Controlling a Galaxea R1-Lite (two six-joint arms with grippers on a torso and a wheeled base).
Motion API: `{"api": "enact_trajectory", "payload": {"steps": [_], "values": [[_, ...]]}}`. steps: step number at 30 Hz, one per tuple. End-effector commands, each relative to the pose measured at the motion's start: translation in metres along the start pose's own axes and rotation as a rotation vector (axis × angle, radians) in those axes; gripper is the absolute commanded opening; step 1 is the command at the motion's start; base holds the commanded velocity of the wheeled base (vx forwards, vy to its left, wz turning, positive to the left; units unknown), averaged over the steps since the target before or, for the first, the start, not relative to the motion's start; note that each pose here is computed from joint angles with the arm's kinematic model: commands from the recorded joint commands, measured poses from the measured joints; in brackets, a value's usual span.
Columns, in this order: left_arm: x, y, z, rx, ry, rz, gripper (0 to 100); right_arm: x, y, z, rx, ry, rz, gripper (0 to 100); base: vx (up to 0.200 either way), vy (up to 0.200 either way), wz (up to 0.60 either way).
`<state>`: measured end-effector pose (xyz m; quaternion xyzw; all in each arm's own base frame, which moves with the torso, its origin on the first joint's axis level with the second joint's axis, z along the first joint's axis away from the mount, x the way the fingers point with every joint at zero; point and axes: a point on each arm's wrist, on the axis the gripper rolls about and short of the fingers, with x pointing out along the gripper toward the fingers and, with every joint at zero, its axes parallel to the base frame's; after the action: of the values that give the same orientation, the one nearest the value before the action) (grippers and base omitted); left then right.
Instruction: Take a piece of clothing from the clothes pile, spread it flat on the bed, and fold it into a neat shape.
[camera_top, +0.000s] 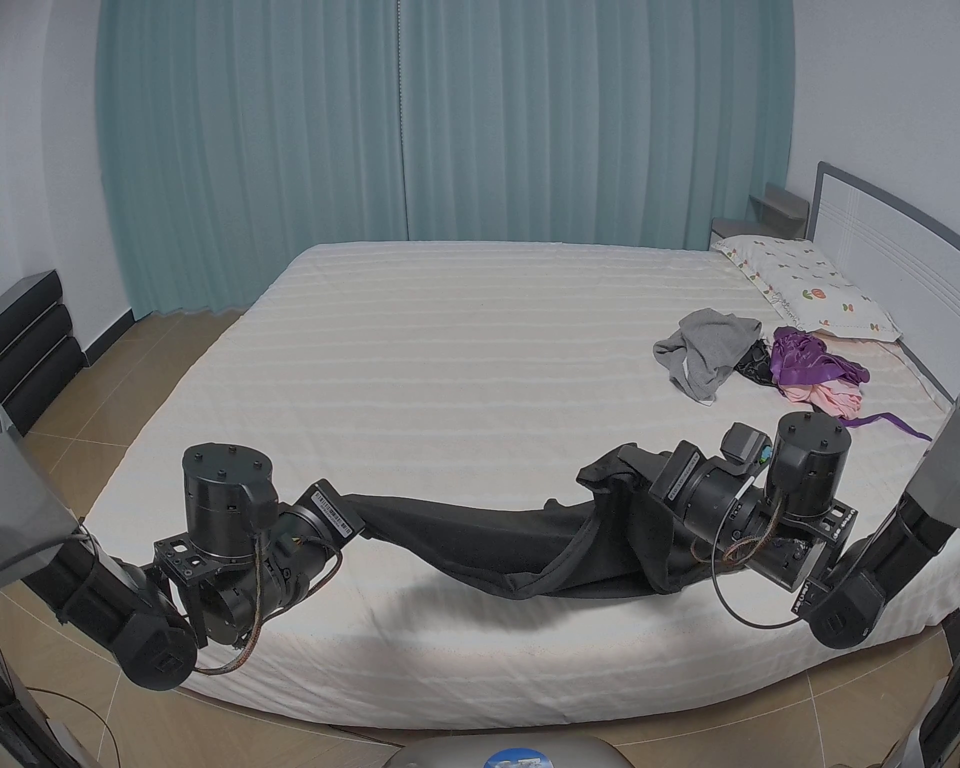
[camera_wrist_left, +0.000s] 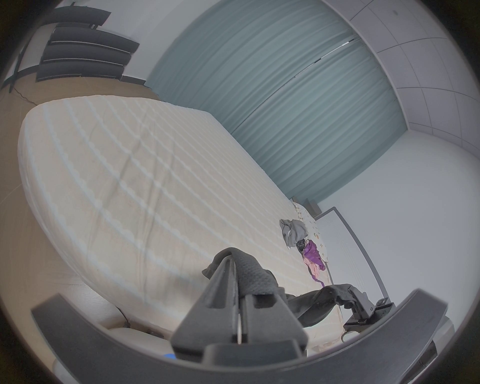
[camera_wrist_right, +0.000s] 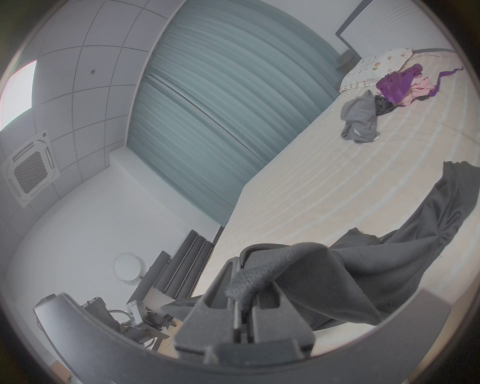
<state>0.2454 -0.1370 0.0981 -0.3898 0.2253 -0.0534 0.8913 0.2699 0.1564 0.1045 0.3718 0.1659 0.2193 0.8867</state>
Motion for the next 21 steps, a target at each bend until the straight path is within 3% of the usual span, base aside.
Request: {"api": "enact_trajectory", "payload": {"steps": [1, 6, 14, 21], "values": [[-0.006, -0.003, 0.004, 0.009, -0.016, -0.016, 0, -0.006, -0.004, -0.002, 0.001, -0.007, -0.03, 0, -0.2, 0.0, 0.0], [-0.017, -0.007, 0.007, 0.042, -0.027, -0.038, 0, -0.017, 0.0, 0.005, 0.0, -0.03, -0.022, 0, -0.2, 0.0, 0.0], [-0.035, -0.016, 0.015, 0.105, -0.099, -0.063, 0, -0.061, 0.034, 0.046, -0.017, -0.188, 0.084, 0, -0.2, 0.0, 0.0], [-0.064, -0.029, 0.031, 0.126, -0.173, -0.144, 0, -0.095, 0.055, 0.073, -0.061, -0.297, 0.143, 0, 0.0, 0.0, 0.0]]}}
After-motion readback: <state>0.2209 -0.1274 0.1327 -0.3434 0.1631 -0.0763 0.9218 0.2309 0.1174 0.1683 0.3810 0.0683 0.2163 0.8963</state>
